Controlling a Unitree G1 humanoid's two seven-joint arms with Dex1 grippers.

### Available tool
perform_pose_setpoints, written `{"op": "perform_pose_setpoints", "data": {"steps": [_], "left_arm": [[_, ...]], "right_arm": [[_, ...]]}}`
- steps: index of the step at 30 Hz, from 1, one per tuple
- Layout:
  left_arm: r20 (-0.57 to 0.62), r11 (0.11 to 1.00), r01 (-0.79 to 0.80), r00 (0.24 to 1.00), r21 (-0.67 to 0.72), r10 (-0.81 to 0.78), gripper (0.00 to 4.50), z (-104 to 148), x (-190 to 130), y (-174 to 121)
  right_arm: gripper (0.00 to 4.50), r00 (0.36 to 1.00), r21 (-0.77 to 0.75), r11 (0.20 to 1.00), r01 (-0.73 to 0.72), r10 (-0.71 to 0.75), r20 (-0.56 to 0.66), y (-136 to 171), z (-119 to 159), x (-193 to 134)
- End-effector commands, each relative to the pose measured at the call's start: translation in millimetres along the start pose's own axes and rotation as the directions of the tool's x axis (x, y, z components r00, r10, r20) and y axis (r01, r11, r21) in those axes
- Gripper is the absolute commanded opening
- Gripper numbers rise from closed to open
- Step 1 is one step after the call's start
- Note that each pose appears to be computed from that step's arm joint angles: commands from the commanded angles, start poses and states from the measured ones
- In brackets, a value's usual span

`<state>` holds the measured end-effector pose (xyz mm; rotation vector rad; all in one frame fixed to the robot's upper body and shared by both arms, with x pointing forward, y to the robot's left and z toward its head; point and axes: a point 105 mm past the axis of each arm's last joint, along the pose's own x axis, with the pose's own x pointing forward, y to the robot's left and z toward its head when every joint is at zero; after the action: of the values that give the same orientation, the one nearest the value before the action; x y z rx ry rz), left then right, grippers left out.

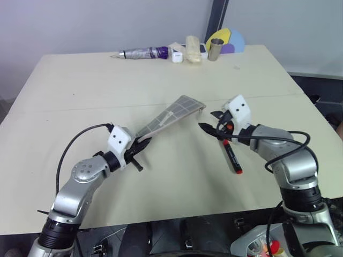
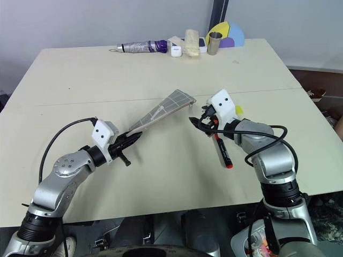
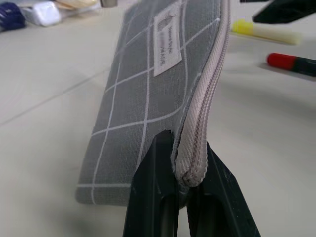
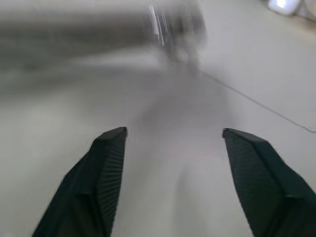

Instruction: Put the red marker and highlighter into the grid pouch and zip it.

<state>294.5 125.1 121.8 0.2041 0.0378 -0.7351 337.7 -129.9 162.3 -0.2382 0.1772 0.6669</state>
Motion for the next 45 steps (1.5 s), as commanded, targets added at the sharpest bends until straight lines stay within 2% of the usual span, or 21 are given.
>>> {"op": "perform_pose_setpoints", "data": {"steps": [1, 12, 15, 19, 20, 34, 41, 45], "left_arm": [[0.022, 0.999, 0.022, 1.000, 0.043, -0.023, 0.00, 14, 5, -7], [0.020, 0.998, 0.029, 0.999, 0.054, -0.030, 0.00, 16, 8, -7], [0.019, 0.998, 0.021, 1.000, 0.058, -0.022, 0.00, 15, 10, -7], [0.018, 0.997, -0.002, 1.000, 0.080, 0.001, 0.00, 15, 13, -6], [0.021, 0.997, -0.007, 1.000, 0.079, 0.006, 0.00, 15, 14, -7], [0.029, 0.996, -0.009, 1.000, 0.084, 0.007, 0.00, 13, 30, -23], [0.024, 0.994, -0.005, 1.000, 0.108, 0.003, 0.00, 12, 43, -27], [0.028, 0.993, -0.008, 1.000, 0.114, 0.005, 0.00, 12, 48, -28]], "right_arm": [[3.29, 0.997, 0.028, 0.999, 0.037, -0.039, 0.072, -1, 21, 3], [3.29, 0.989, 0.040, 0.991, 0.131, -0.133, 0.057, -11, 20, 13], [2.46, 0.991, 0.042, 0.992, 0.119, -0.122, 0.062, -9, 22, 15], [0.36, 0.993, 0.038, 0.994, 0.104, -0.106, 0.060, -5, 24, 18], [0.07, 0.994, 0.035, 0.995, 0.097, -0.099, 0.055, -2, 23, 19], [0.07, 0.998, -0.094, 0.994, -0.065, 0.065, -0.001, 45, 24, 27], [0.07, 0.968, -0.215, 0.944, -0.251, 0.247, -0.045, 88, 29, 22], [0.07, 0.953, -0.254, 0.919, -0.302, 0.292, -0.076, 100, 27, 20]]}}
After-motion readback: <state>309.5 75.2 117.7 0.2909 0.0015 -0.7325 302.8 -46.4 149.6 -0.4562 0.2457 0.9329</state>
